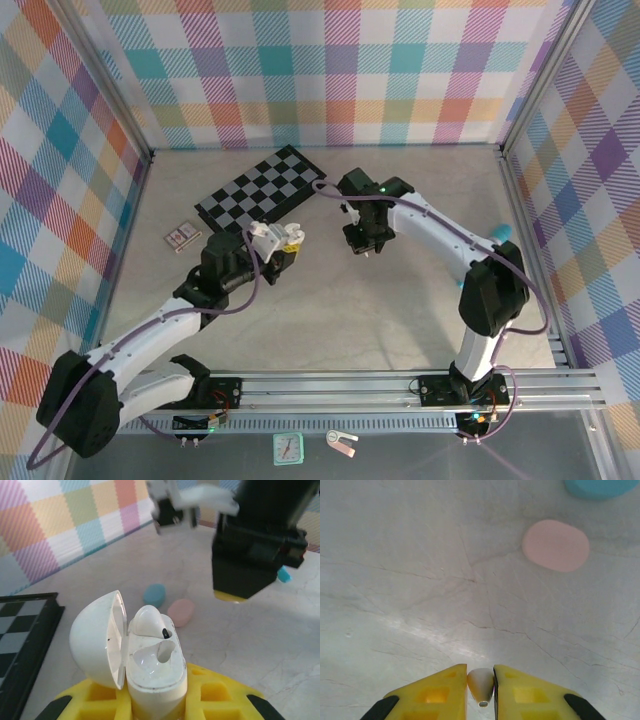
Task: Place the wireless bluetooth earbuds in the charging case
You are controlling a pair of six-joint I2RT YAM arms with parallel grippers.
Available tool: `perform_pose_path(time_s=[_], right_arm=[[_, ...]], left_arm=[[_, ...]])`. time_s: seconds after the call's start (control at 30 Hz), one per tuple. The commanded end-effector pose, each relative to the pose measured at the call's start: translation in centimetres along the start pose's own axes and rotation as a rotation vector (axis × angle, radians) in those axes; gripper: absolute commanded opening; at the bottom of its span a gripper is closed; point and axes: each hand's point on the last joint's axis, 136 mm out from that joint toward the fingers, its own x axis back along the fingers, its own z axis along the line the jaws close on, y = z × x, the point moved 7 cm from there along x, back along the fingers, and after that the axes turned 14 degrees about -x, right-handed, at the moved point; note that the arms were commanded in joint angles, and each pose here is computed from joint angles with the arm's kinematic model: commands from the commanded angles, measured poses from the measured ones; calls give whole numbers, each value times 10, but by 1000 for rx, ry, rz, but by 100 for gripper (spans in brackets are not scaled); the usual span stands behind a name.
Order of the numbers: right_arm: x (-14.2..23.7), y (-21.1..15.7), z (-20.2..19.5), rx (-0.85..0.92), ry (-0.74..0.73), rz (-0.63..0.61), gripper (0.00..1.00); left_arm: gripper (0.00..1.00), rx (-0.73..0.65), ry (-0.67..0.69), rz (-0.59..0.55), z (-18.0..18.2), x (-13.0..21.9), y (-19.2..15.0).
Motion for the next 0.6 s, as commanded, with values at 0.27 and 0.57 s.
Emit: perform_pose_path(time_s=[0.27, 0.57], right_arm=[[47, 4, 10, -32, 161, -128, 19], [78, 3, 20, -30, 317, -201, 19]], left_arm=[[0, -2, -36, -113, -14, -36, 26], [0, 65, -40, -100, -22, -66, 28]])
